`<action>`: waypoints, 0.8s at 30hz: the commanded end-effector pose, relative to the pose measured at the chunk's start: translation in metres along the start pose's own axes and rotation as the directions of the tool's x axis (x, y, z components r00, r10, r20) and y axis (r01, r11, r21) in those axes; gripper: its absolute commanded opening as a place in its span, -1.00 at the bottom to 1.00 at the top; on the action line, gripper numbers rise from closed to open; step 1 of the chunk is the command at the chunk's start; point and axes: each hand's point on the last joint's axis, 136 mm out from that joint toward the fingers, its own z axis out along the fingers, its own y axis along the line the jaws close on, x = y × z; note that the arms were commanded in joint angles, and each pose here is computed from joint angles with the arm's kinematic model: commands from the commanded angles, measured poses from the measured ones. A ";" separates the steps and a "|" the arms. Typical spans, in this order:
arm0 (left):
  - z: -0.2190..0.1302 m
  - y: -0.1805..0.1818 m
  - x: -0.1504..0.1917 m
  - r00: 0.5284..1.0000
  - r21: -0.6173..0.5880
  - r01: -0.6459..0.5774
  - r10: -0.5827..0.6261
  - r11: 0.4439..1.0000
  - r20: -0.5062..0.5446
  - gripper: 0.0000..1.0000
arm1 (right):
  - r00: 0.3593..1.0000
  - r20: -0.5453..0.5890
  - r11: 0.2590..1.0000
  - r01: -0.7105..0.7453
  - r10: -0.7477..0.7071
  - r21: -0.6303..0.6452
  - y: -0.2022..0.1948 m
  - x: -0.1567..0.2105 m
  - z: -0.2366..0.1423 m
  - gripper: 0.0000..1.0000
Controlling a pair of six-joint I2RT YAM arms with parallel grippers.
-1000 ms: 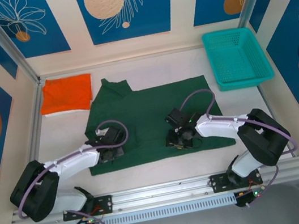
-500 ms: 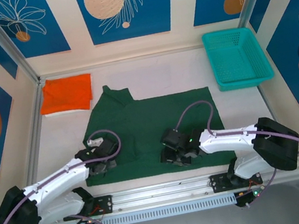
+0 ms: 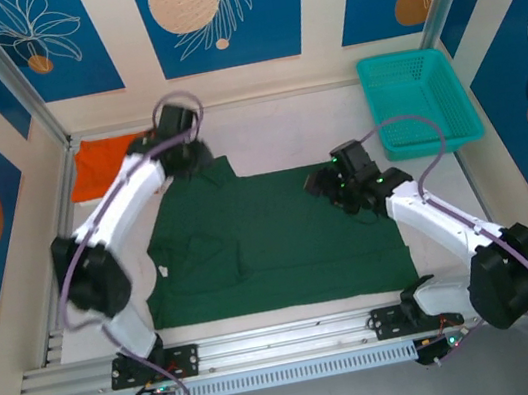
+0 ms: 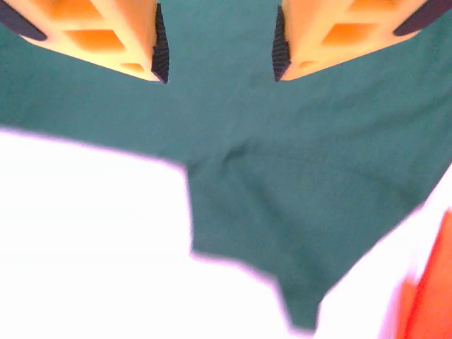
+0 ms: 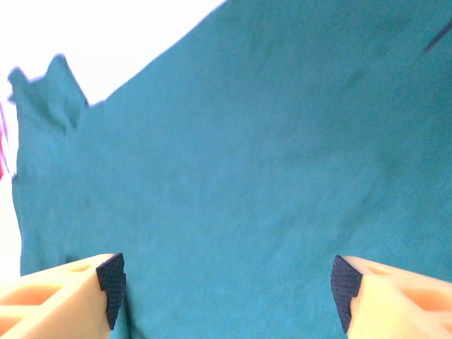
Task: Fold and stack the t-shirts
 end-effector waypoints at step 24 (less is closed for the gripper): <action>0.205 0.091 -0.086 0.976 -0.097 0.175 -0.186 0.980 -0.114 0.03 | 0.983 0.094 0.983 0.147 -0.158 0.115 0.021 -0.059 -0.005 0.62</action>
